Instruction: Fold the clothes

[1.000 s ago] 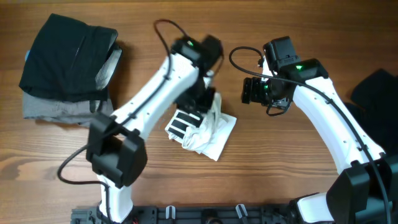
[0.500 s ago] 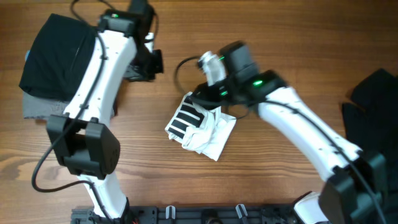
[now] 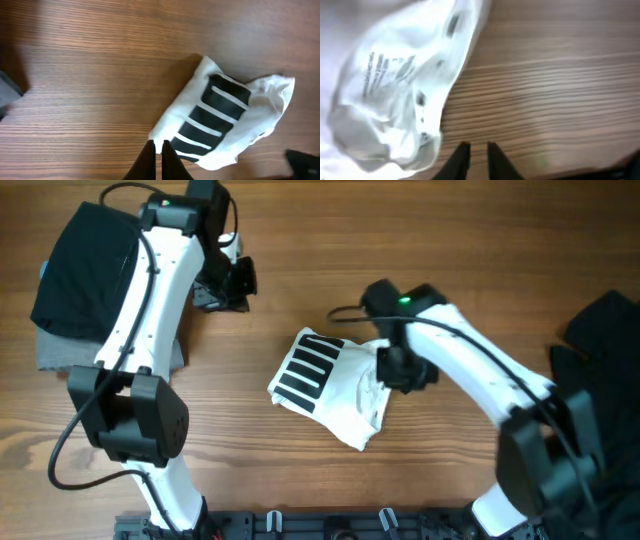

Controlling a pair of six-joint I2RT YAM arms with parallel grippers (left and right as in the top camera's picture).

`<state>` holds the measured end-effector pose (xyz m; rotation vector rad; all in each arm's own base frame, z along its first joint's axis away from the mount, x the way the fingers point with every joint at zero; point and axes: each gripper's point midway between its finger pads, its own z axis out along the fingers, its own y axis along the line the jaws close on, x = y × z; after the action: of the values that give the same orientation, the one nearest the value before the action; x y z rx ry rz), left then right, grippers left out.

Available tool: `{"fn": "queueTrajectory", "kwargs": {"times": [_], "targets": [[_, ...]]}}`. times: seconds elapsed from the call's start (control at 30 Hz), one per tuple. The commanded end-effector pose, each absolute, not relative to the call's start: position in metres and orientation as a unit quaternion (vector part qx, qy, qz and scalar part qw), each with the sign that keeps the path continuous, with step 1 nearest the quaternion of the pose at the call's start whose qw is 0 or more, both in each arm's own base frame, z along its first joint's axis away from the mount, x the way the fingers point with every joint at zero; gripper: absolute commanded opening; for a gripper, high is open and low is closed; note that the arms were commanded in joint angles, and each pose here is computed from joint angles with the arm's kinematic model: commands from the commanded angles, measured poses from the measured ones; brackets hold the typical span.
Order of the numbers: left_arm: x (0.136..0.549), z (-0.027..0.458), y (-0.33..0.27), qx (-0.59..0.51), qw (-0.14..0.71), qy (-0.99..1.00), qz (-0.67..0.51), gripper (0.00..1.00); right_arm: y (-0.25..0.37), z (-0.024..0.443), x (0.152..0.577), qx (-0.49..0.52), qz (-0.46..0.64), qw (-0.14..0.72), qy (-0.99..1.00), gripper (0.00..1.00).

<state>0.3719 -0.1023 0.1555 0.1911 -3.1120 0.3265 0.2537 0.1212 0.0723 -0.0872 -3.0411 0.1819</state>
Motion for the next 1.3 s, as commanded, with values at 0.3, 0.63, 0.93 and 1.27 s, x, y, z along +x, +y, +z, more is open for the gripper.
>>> {"fn": "queueTrajectory", "kwargs": {"times": [0.3,0.63,0.93,1.27], "targets": [[0.315,0.169,-0.128,0.028,0.098,-0.988,0.116,0.13,0.194,0.124,0.303,0.046,-0.156,-0.092,-0.982,0.32],[0.288,0.233,-0.11,0.085,-0.001,-0.993,0.087,0.46,0.219,0.046,0.292,0.046,-0.187,0.038,-0.981,0.13],[0.242,0.159,-0.141,0.167,0.065,-0.97,0.165,0.76,0.221,0.037,0.292,0.044,-0.188,0.049,-0.98,0.14],[0.206,0.038,-0.185,0.241,0.138,-0.906,0.32,0.87,0.221,0.037,0.292,0.045,-0.189,0.048,-0.98,0.14]]}}
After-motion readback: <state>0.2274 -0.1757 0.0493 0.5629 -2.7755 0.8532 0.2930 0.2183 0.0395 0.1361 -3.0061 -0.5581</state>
